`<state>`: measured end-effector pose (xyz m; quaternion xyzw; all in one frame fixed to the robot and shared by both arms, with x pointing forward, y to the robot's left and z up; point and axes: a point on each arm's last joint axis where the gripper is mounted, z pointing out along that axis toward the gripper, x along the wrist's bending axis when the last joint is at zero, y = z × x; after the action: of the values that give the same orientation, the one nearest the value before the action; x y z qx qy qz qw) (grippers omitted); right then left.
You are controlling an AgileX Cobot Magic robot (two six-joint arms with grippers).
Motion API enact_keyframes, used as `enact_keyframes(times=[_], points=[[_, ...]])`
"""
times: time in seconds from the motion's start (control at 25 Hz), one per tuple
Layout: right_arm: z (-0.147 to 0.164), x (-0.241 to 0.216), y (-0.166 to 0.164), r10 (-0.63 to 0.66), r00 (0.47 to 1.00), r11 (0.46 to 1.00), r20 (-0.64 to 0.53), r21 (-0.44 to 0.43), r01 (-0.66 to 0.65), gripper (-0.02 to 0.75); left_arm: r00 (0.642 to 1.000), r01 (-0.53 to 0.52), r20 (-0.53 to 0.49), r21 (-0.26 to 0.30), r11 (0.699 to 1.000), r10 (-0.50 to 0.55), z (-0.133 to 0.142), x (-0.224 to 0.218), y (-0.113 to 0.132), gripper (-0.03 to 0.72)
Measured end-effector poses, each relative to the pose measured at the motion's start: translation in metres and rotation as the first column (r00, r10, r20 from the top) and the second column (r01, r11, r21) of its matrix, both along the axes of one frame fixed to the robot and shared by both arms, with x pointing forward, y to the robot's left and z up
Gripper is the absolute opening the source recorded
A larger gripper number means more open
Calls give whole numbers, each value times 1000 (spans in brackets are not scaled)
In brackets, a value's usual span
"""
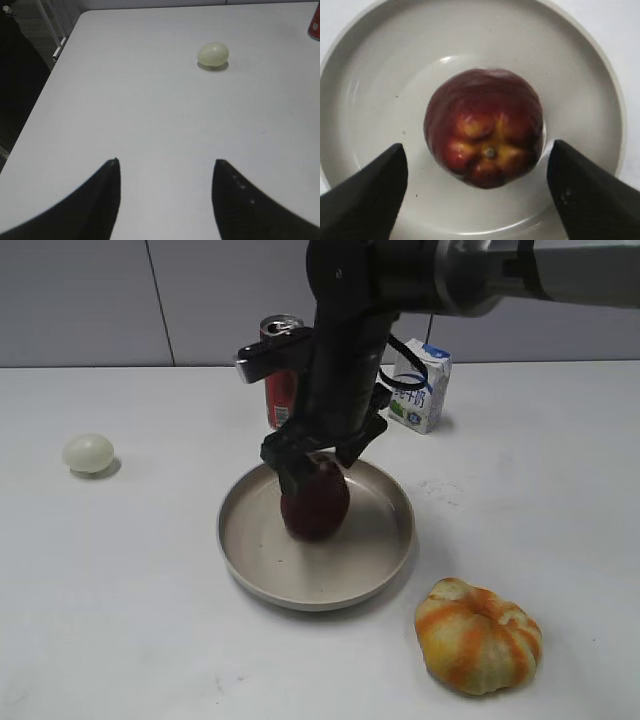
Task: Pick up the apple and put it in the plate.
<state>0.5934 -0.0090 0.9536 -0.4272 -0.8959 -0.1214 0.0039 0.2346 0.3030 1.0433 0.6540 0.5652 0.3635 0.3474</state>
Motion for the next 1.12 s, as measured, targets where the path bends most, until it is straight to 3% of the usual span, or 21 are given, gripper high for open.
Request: enact_keyframes(times=[0.28, 0.72, 0.92, 1.12], points=[[13, -1, 1, -19, 999, 1000, -43, -11, 18, 657, 1000, 0, 0, 0, 1000, 0, 0, 0, 0, 446], [106, 29, 2, -71, 987, 987, 141, 153, 49, 643, 1000, 0, 0, 0, 1000, 0, 0, 0, 0, 446], [108, 61, -47, -214, 967, 969, 140, 154, 192, 629, 1000, 0, 0, 0, 1000, 0, 0, 0, 0, 446], [123, 92, -125, -410, 899, 906, 153, 177, 383, 605, 1000, 0, 0, 0, 1000, 0, 0, 0, 0, 446]])
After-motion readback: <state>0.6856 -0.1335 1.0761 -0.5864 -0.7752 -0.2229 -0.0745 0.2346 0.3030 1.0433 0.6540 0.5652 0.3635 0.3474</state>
